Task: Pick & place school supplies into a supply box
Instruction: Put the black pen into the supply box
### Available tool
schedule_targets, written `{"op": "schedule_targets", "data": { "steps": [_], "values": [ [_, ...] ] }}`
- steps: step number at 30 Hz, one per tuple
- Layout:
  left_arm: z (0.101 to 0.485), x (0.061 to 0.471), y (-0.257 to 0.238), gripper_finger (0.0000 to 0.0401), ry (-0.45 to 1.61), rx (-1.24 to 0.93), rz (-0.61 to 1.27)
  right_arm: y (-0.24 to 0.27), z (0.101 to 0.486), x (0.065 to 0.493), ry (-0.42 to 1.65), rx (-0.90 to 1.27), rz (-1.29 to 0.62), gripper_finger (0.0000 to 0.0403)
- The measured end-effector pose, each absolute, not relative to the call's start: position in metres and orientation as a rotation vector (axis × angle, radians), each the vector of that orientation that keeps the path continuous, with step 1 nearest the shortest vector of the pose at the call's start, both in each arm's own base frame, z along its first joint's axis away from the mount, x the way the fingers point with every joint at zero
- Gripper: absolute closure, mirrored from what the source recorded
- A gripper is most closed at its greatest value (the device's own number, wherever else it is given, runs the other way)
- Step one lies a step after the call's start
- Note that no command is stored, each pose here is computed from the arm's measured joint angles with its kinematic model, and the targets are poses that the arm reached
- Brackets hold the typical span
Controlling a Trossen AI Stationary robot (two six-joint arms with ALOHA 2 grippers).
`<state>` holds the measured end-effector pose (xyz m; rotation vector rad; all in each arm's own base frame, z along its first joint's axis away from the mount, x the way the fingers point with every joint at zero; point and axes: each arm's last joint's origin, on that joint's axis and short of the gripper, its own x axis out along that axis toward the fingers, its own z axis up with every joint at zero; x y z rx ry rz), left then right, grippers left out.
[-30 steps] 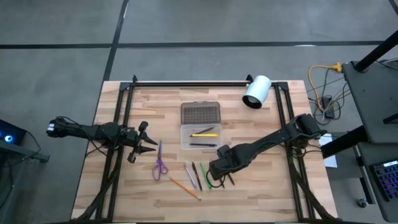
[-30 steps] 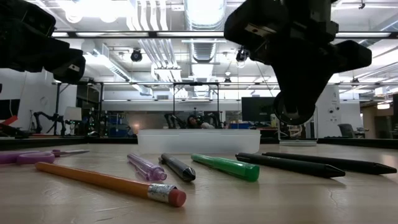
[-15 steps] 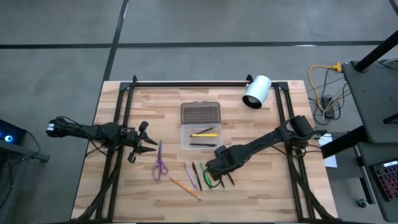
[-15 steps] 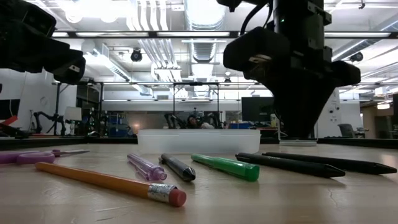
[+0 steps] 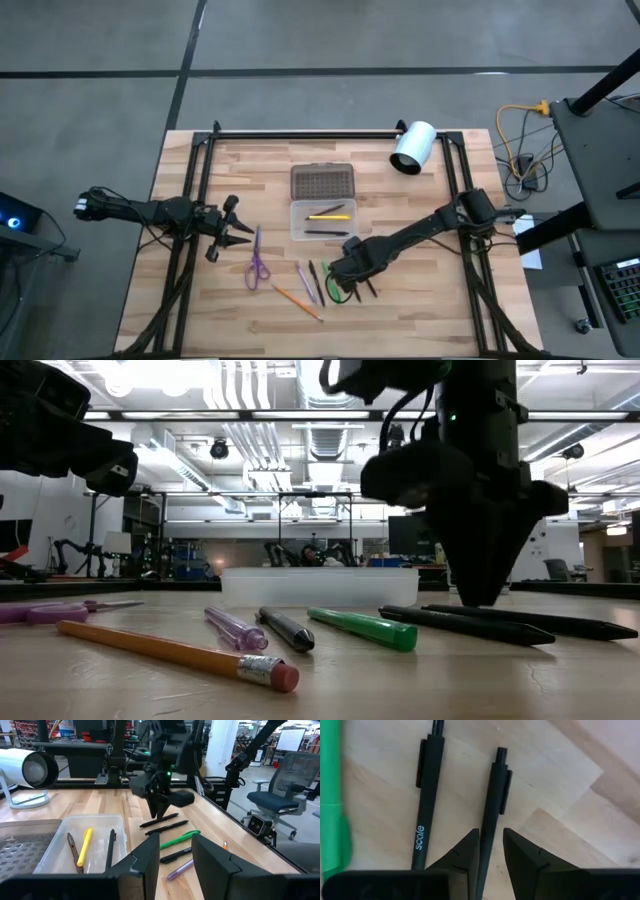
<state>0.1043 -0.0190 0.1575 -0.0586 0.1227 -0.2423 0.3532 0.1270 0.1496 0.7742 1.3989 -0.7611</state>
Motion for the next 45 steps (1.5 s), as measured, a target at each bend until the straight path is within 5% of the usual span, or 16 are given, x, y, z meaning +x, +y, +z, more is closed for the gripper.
{"op": "schedule_targets", "data": {
  "steps": [26,34,45],
  "values": [
    [0.157,0.104,-0.019,0.0302,0.123,-0.058,-0.242,0.129,0.137,0.358,1.453,0.724,-0.725,0.0334],
    [0.157,0.104,-0.019,0.0302,0.123,-0.059,-0.242,0.128,0.137,0.358,1.503,0.709,-0.660,0.0382],
    [0.158,0.104,-0.019,0.0302,0.123,-0.058,-0.242,0.120,0.148,0.340,1.619,0.662,-0.760,0.0388]
  ]
}}
